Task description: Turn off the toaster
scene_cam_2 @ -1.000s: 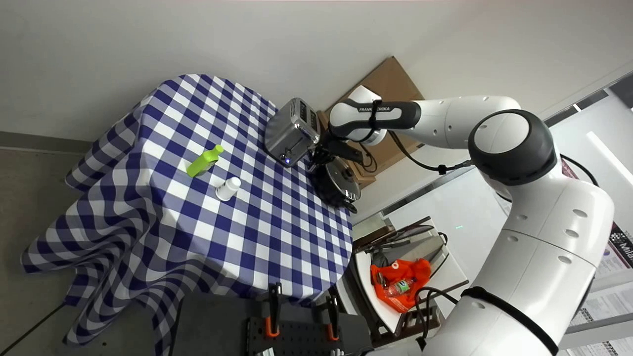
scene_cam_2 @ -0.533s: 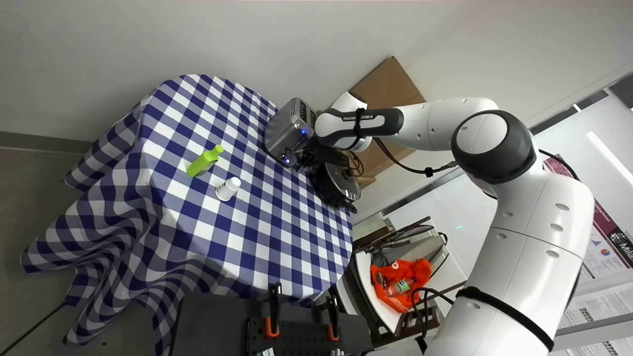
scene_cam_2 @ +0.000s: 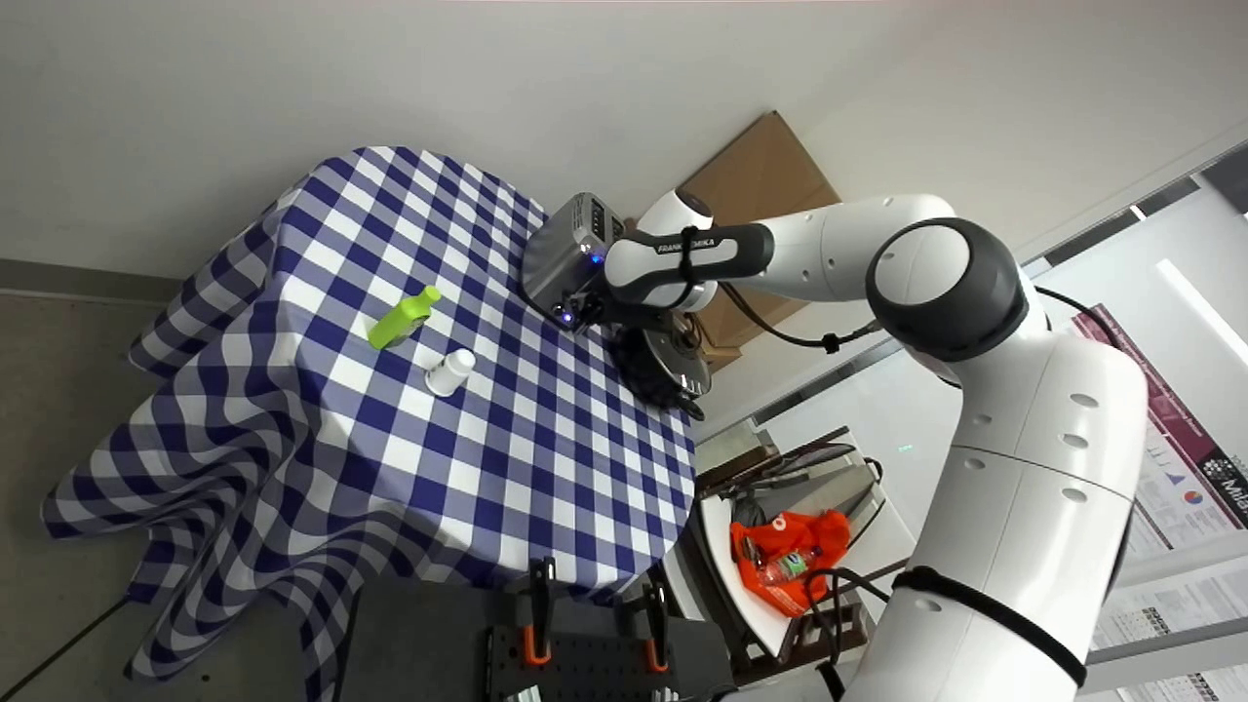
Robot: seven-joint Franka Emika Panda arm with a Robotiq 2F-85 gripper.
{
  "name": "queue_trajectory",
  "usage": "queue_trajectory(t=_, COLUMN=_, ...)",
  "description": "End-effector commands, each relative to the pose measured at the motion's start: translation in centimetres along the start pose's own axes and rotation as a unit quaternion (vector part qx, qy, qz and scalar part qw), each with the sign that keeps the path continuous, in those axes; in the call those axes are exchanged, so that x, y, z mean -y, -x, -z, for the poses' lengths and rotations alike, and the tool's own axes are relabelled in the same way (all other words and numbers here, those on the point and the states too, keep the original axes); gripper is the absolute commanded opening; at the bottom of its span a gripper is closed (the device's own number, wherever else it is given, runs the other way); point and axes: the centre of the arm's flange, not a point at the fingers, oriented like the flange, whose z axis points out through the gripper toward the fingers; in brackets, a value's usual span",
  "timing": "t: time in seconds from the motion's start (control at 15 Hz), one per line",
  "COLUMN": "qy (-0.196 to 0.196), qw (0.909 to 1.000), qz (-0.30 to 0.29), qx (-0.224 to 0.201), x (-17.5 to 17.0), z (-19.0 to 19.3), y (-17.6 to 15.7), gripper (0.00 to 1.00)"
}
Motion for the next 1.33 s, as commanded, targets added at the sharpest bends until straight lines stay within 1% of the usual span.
queue_trajectory(t=0.0, qy=0.016, qw=0.9997, qz=-0.007, qx=-0.019, x=0.0, z=-1.16, y=0.65, gripper=0.0)
queue_trajectory(t=0.4, qy=0.006, qw=0.9979, qz=-0.02, qx=-0.061, x=-0.16, z=-1.21, y=0.77, gripper=0.0)
queue_trajectory(t=0.67, qy=0.002, qw=0.9965, qz=-0.022, qx=-0.08, x=-0.04, z=-1.05, y=0.73, gripper=0.0)
queue_trajectory(t=0.87, qy=-0.001, qw=0.9965, qz=-0.021, qx=-0.081, x=0.12, z=-1.4, y=0.99, gripper=0.0)
queue_trajectory(t=1.0, qy=-0.006, qw=0.9972, qz=-0.02, qx=-0.072, x=0.21, z=-1.69, y=1.16, gripper=0.0)
queue_trajectory(t=1.27, qy=-0.008, qw=0.9973, qz=-0.022, qx=-0.07, x=0.3, z=-1.92, y=1.28, gripper=0.0)
